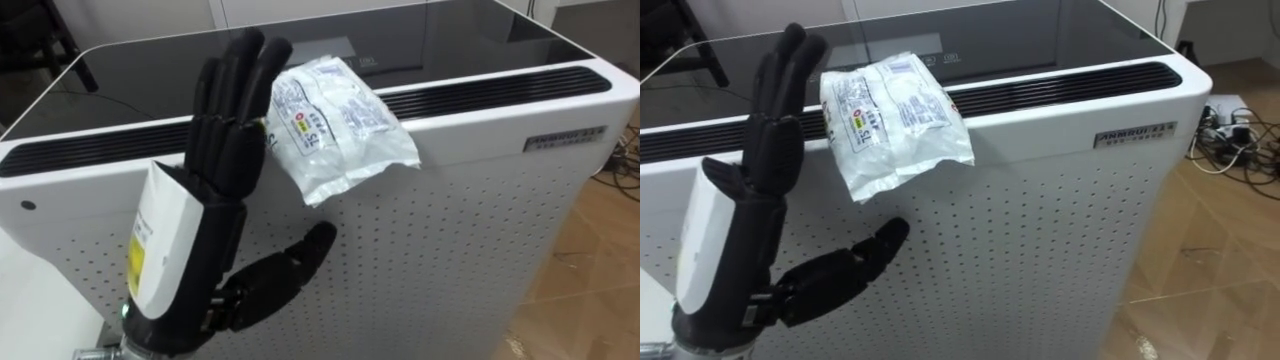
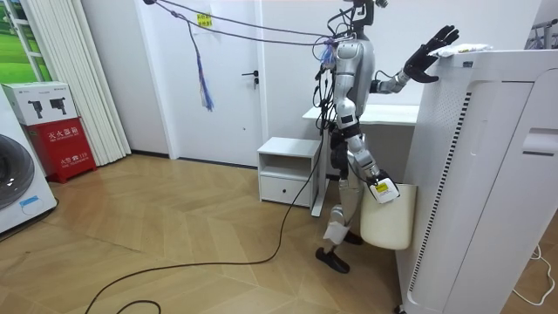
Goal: Pick garbage
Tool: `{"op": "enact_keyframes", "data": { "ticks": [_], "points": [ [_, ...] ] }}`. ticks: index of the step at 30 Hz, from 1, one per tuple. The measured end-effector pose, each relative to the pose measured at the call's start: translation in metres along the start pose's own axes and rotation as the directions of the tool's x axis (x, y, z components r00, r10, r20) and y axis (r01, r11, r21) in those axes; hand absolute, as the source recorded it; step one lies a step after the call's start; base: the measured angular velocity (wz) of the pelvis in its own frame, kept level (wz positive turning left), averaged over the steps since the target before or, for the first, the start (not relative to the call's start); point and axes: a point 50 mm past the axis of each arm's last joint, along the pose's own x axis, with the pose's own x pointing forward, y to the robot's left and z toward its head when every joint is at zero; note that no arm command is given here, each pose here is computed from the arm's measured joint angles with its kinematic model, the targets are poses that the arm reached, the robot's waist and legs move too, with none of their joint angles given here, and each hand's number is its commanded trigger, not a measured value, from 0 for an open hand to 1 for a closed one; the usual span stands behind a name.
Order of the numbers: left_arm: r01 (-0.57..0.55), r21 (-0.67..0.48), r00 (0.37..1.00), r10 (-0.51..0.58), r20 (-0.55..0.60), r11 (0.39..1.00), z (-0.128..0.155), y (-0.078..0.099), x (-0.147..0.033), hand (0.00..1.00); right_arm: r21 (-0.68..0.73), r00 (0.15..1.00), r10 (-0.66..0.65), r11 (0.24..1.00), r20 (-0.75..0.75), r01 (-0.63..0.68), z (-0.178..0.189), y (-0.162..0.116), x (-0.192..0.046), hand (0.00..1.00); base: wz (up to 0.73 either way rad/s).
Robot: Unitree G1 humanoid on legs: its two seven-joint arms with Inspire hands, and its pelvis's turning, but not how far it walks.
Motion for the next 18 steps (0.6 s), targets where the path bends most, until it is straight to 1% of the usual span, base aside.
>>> {"op": "enact_keyframes", "data": {
  "ticks": [5, 6, 7, 8, 18],
  "points": [
    [0.009, -0.013, 1.0, -0.009, 0.005, 1.0, 0.0017, -0.0028, 0.0003, 0.0, -0.002, 1.0, 0.001, 1.0, -0.001, -0.001, -0.0001, 0.0002, 0.0, 1.0, 0.0],
    [0.011, -0.015, 1.0, -0.011, 0.006, 1.0, 0.0019, -0.0031, 0.0003, 0.13, -0.002, 1.0, 0.001, 1.0, -0.001, -0.001, -0.0001, 0.0002, 0.0, 1.0, 0.0],
    [0.015, -0.017, 1.0, -0.014, 0.006, 1.0, 0.0022, -0.0037, 0.0003, 0.75, -0.001, 1.0, 0.0, 1.0, -0.001, 0.0, -0.0003, 0.0002, 0.0, 1.0, 0.0],
    [0.017, -0.017, 1.0, -0.017, 0.007, 1.0, 0.0022, -0.0039, 0.0003, 1.0, -0.001, 1.0, 0.0, 1.0, -0.001, 0.0, -0.0003, 0.0001, -0.0001, 1.0, 0.0],
    [0.012, -0.009, 1.0, -0.012, 0.015, 1.0, 0.0003, -0.0038, 0.0038, 1.0, 0.0, 1.0, -0.003, 1.0, -0.009, 0.003, -0.0026, 0.0003, -0.0007, 1.0, 0.0]
  ]
}}
